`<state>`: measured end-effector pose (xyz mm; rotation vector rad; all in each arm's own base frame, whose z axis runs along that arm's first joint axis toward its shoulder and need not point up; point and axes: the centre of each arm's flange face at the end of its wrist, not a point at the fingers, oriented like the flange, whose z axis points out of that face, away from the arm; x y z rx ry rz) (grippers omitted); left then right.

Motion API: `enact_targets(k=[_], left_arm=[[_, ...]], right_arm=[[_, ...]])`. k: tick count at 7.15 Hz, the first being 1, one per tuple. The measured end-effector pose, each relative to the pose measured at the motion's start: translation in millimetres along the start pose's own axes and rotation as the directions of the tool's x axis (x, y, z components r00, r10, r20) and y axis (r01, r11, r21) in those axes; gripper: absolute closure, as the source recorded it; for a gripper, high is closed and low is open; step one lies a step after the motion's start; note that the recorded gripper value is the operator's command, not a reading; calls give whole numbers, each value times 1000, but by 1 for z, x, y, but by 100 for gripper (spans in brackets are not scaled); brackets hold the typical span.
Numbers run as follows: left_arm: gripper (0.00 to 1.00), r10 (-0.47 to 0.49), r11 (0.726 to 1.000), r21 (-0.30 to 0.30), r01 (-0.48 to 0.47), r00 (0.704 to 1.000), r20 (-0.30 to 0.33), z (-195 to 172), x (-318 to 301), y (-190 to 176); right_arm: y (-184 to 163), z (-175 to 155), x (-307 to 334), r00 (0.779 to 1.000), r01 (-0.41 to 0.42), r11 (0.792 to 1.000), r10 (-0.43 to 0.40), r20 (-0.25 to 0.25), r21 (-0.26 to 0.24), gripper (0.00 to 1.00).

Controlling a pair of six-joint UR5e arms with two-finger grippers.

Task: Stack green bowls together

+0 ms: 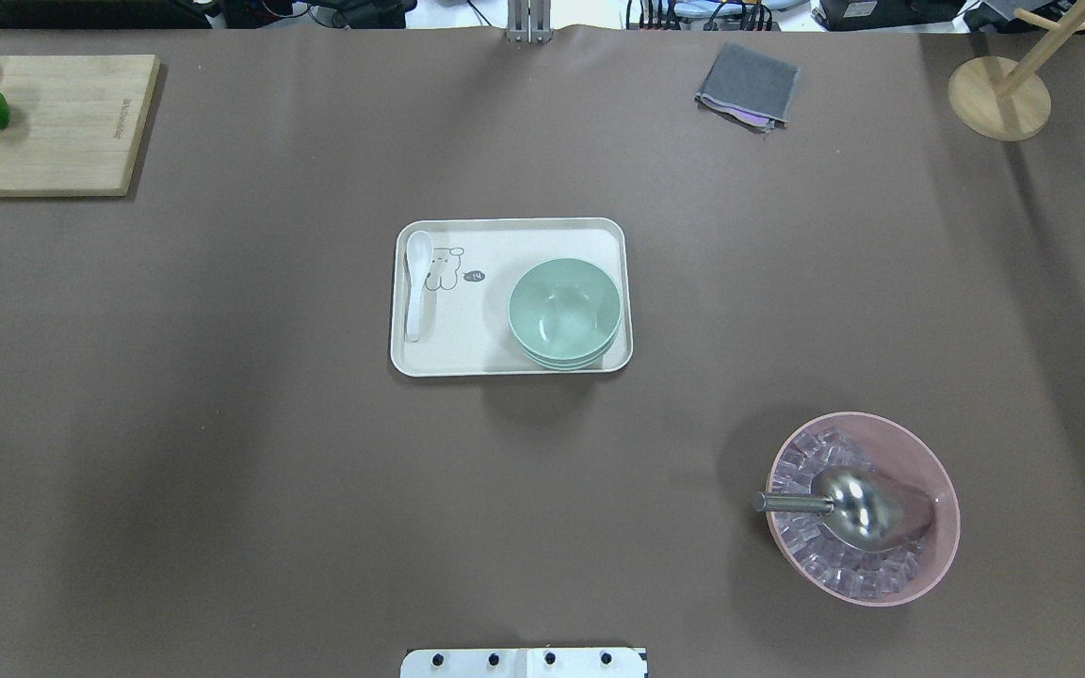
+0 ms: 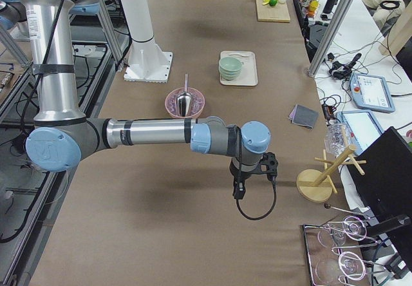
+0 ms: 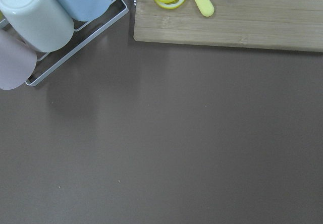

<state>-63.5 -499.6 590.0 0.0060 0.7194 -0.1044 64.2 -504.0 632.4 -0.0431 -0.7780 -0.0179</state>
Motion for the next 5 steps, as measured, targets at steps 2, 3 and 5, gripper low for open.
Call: enact_targets(k=[2, 3, 5], left_arm=[[2, 7, 1000, 9, -7, 1000, -3, 12, -9, -3], [2, 8, 1000, 12, -8, 1000, -4, 12, -9, -4], [2, 7, 1000, 12, -7, 1000, -4, 12, -8, -7]], right_arm=[[4, -4, -1, 1000, -2, 1000, 2, 3, 8, 0], [3, -6, -2, 1000, -2, 1000, 2, 3, 11, 0], [2, -8, -5, 1000, -1, 1000, 1, 2, 15, 0]])
